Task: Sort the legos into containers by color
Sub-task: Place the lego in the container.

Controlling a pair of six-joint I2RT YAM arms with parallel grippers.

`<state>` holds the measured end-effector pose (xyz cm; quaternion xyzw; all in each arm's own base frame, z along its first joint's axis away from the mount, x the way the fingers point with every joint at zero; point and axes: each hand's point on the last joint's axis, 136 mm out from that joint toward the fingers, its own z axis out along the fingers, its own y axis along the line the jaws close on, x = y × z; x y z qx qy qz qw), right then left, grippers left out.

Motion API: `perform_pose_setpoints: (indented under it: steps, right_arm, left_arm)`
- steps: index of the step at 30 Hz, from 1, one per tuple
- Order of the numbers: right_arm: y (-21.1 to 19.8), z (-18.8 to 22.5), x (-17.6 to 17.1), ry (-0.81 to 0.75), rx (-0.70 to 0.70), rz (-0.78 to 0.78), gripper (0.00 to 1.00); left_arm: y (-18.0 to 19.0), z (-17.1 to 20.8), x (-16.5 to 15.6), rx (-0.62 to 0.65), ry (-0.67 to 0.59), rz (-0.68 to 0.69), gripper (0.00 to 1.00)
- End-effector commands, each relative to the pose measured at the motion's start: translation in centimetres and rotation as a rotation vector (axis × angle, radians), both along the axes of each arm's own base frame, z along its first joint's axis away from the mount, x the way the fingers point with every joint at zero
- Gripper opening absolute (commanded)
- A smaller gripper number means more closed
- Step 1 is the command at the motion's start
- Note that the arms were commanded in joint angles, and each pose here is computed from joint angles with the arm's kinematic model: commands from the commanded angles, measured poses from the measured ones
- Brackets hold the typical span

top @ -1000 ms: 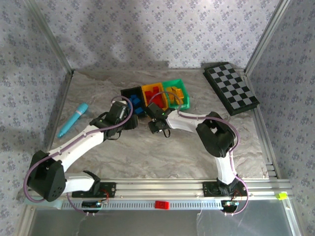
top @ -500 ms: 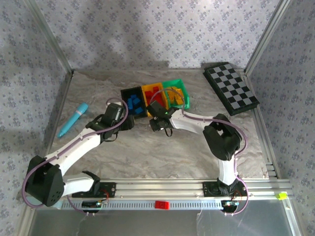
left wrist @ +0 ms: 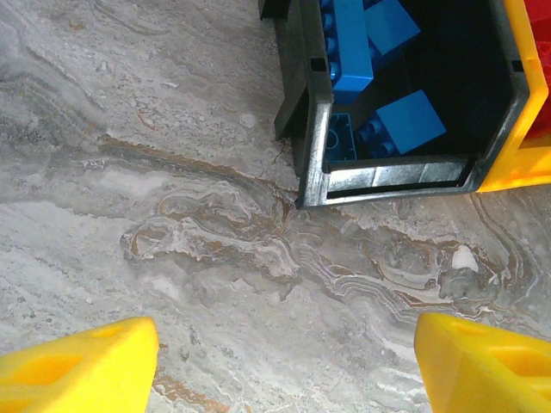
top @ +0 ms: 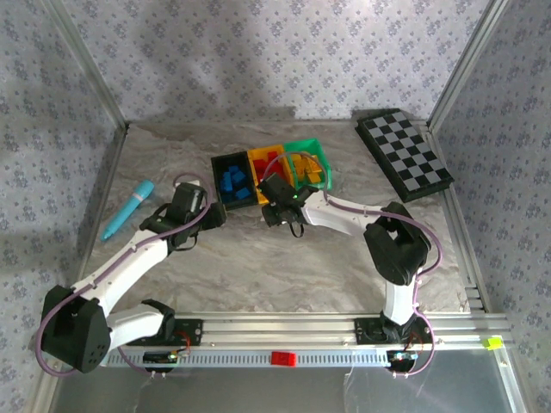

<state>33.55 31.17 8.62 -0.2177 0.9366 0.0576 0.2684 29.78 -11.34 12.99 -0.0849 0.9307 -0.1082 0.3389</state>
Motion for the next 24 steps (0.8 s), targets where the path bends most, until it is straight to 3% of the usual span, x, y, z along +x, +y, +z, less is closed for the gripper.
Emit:
perform_pose_setpoints:
  steps: [1, 24]
  right_arm:
    - [0.7, 2.9, 0.9, -0.059, 0.034, 0.016, 0.33]
    - [6.6, 8.7, 7.5, -0.122, 0.188, 0.073, 0.34]
  left_arm:
    - [0.3, -0.5, -0.6, -0.008, 0.017, 0.009, 0.78]
    - [1.7, -3.5, -2.8, 0.015, 0.093, 0.037, 0.78]
